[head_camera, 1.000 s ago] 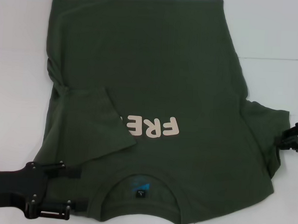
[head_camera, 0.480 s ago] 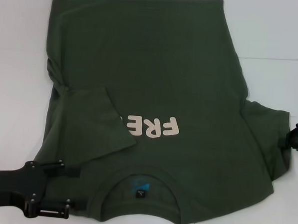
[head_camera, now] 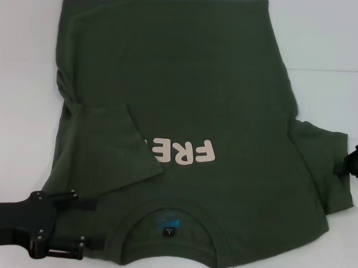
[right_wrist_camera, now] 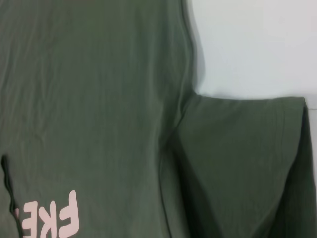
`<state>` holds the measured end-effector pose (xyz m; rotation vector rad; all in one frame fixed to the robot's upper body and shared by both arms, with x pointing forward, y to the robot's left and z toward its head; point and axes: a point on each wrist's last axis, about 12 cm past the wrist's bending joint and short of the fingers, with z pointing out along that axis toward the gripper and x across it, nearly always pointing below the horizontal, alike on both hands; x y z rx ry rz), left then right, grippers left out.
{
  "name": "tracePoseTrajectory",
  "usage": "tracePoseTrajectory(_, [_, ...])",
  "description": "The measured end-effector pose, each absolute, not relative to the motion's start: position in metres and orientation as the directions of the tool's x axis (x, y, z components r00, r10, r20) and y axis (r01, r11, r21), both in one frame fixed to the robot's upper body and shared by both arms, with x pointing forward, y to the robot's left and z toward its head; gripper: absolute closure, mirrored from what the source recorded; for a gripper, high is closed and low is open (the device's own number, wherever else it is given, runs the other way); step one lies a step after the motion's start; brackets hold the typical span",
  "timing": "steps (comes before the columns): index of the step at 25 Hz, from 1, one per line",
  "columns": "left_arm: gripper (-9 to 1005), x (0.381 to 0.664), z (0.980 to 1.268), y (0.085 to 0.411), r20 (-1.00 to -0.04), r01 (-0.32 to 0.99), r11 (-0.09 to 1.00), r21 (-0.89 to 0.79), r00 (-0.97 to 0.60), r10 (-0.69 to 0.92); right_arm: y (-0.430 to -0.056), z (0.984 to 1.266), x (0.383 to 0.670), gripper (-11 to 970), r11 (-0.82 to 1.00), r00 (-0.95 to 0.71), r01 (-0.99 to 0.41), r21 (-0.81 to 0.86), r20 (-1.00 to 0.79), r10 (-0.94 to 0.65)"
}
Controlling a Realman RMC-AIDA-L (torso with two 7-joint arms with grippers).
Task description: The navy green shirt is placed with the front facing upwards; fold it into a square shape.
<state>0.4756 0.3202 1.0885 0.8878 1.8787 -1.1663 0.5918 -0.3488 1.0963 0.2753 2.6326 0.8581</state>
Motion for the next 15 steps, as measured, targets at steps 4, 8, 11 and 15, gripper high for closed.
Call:
tracePoseTrajectory(4, [76,0.4763,1.0886,0.32,-0.858,0.844,0.348,-0.408,-0.485,0.17,-0.3475,1.0979,0.5928,948,0.788,-0.914,0.067,0.612,-0.279,0.294])
tracePoseTrajectory(8, [76,0.4775,1.0885,0.3192,-0.858,0.844,0.345,-0.41,-0.486,0.168,-0.3465,1.1019,0.5947,945,0.765,-0.905,0.05,0.642,-0.294,0.307])
tracePoseTrajectory(11, [76,0.4782,1.0889,0.319,-0.858,0.844,0.344,-0.411,-0.486,0.168,-0.3462,1.1032,0.5954,942,0.757,-0.901,0.041,0.653,-0.303,0.31])
tracePoseTrajectory(15, [76,0.4785,1.0892,0.3192,-0.857,0.844,0.344,-0.412,-0.487,0.168,-0.3457,1.1044,0.5963,938,0.752,-0.898,0.032,0.659,-0.311,0.31])
